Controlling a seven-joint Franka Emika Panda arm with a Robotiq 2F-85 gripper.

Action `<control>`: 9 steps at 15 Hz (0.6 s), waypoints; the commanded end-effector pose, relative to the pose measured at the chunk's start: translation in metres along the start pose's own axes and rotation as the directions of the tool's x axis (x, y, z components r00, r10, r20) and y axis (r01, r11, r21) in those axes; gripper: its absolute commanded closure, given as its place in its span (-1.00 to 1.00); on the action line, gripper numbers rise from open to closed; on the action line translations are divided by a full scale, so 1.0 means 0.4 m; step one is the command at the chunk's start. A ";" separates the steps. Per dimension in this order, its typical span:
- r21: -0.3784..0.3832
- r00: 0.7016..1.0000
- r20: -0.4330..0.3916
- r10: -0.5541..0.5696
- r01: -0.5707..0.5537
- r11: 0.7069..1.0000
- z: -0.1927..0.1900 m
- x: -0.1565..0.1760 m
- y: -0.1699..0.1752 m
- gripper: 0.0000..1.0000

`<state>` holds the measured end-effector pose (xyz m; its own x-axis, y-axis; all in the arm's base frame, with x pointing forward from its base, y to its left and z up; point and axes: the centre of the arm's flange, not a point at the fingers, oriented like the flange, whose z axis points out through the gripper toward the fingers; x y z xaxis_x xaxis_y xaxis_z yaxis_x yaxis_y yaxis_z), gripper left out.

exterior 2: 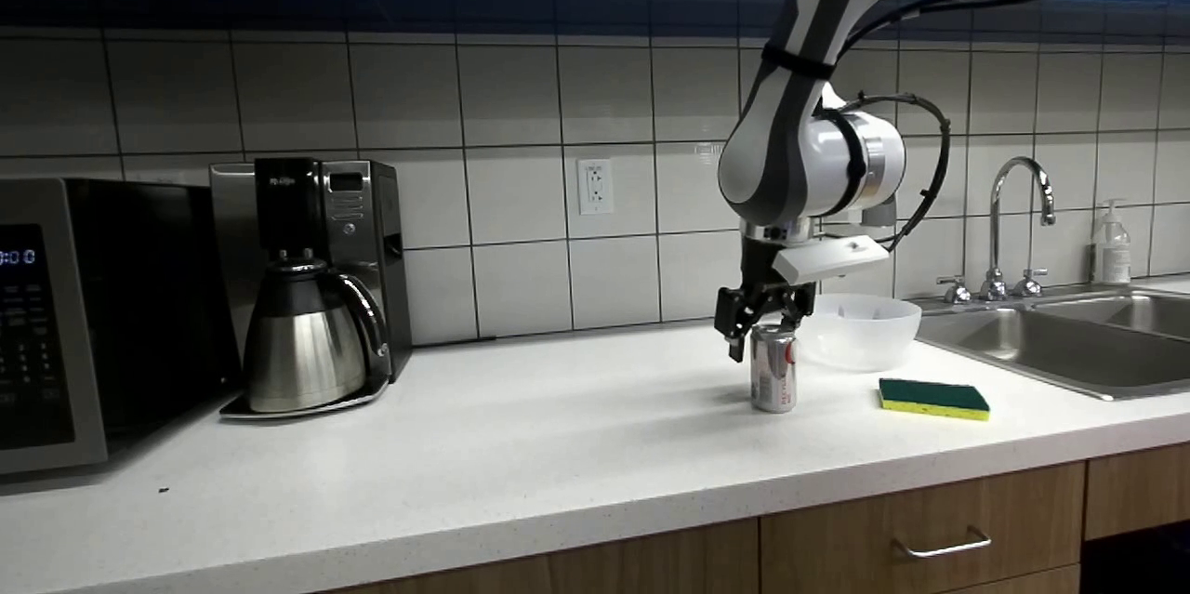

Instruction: Move the can of coke from the bowl to the counter top

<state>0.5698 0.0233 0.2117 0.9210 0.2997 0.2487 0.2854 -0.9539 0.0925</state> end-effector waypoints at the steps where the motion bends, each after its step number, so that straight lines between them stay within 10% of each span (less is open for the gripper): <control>1: -0.024 0.999 -0.030 -0.022 0.021 0.999 -0.052 -0.011 0.002 -1.00; 9: 0.039 0.999 -0.041 0.030 -0.028 0.999 -0.162 0.036 0.021 -1.00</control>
<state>0.5748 0.0253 0.2485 0.9121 0.2781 0.3012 0.2640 -0.9606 0.0874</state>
